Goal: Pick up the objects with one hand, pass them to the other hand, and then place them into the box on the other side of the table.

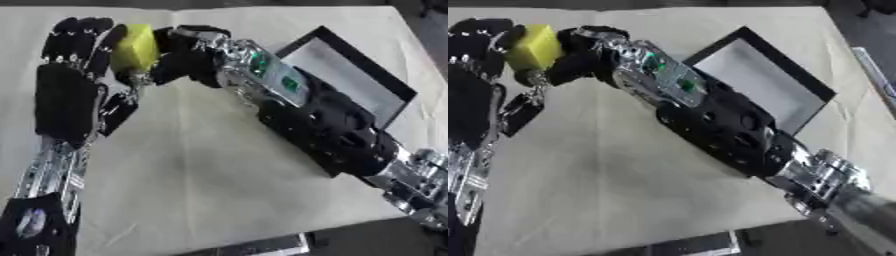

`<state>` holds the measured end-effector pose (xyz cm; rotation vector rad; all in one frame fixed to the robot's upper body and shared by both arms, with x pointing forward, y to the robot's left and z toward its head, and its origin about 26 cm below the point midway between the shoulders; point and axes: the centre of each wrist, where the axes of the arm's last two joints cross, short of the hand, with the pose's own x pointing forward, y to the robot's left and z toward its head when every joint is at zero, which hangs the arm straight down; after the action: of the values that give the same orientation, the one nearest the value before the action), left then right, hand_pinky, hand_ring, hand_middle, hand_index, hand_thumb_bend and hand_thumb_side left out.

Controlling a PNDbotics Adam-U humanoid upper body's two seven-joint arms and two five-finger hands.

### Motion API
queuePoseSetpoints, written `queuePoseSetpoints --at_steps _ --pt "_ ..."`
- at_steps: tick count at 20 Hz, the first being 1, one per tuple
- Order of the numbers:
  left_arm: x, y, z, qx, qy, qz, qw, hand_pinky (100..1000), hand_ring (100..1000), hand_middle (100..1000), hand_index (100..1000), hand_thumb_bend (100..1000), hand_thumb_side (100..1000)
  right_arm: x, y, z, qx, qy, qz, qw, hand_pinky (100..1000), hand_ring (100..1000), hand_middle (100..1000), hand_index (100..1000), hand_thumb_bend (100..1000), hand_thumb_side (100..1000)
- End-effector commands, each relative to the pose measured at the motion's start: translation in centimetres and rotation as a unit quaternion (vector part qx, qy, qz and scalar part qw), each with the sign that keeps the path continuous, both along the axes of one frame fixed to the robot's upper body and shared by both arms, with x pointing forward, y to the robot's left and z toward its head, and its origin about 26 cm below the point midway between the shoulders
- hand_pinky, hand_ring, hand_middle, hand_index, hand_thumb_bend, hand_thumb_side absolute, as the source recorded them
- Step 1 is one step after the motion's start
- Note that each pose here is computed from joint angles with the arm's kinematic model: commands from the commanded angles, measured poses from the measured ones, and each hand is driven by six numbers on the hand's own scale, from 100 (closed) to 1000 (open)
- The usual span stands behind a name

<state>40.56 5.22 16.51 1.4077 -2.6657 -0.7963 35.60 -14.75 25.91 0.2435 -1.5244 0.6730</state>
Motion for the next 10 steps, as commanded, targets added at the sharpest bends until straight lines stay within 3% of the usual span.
queuePoseSetpoints --at_steps 1,5,10 --pt "0.13 0.38 0.69 -0.005 -0.014 0.009 1.0 799 746 713 820 711 251 -1.04 0.08 1.7 0.014 -0.025 0.021 0.999 870 637 431 557 381 100" --pt "0.15 0.46 0.76 -0.016 -0.024 0.009 1.0 795 740 702 823 676 192 -1.11 -0.04 1.79 0.015 -0.025 0.019 0.999 868 631 432 558 381 100" --pt "0.29 0.83 0.68 -0.027 -0.028 0.022 0.999 798 754 722 907 761 173 -1.24 -0.22 1.93 0.016 -0.027 0.018 0.999 869 630 433 559 382 100"
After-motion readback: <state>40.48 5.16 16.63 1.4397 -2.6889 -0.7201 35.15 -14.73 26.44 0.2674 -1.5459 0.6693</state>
